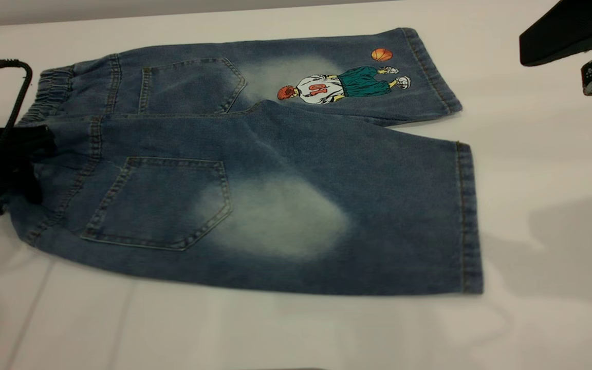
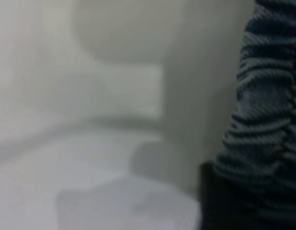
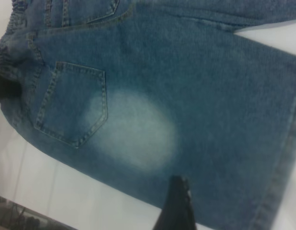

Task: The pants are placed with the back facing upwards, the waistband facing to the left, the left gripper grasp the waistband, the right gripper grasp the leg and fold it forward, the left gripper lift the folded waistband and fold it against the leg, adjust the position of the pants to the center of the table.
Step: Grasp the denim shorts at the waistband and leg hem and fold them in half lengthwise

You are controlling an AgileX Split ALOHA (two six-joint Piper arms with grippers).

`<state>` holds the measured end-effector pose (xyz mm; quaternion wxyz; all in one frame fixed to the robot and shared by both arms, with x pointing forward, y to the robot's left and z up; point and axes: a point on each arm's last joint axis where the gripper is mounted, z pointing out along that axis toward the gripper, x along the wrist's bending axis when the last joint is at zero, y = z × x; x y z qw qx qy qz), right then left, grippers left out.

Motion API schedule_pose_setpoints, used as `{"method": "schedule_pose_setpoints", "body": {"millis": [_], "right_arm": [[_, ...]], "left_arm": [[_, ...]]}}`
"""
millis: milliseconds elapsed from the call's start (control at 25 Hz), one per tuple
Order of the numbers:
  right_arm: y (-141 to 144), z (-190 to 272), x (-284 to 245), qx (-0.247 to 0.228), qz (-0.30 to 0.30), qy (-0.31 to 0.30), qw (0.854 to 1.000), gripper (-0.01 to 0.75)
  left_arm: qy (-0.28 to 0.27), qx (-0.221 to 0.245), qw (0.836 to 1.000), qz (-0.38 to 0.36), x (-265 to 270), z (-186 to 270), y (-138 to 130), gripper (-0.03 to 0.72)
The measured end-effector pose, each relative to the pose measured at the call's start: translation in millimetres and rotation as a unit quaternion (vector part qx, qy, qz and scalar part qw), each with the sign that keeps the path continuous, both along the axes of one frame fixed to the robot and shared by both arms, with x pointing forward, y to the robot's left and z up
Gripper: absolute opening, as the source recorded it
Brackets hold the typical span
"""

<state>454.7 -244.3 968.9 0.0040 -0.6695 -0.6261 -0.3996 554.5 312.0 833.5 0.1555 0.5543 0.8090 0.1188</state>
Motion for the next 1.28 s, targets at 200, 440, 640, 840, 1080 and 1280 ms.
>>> {"method": "schedule_pose_setpoints", "body": {"millis": [200,440,640,840,1080,1280], "right_arm": [[2.6,-6.2,-0.4,0.016,0.003,0.032,0.999,0.511],[14.6,-47.0,2.8,0.032,0.016,0.152,0.988,0.496],[41.5,-91.4,-4.0,0.005,0.068,0.239,0.969,0.496],[42.7,-123.2,-1.8,-0.025,0.032,0.272,0.961,0.496],[44.3,-139.4,1.4,-0.013,0.018,0.278,0.96,0.496],[47.9,-151.1,1.2,0.005,0.016,0.285,0.959,0.496]], "left_arm": [[-0.013,-0.001,1.0,-0.008,2.1,4.0,-4.8,0.094],[-0.047,0.002,0.998,-0.029,3.8,34.5,-18.1,0.093],[-0.07,0.006,0.997,-0.045,3.6,53.6,-24.7,0.093],[-0.067,0.008,0.997,-0.049,2.5,55.0,-26.5,0.093],[-0.067,0.008,0.996,-0.05,2.4,55.0,-27.1,0.093],[-0.067,0.008,0.996,-0.05,2.3,55.2,-27.1,0.093]]}}
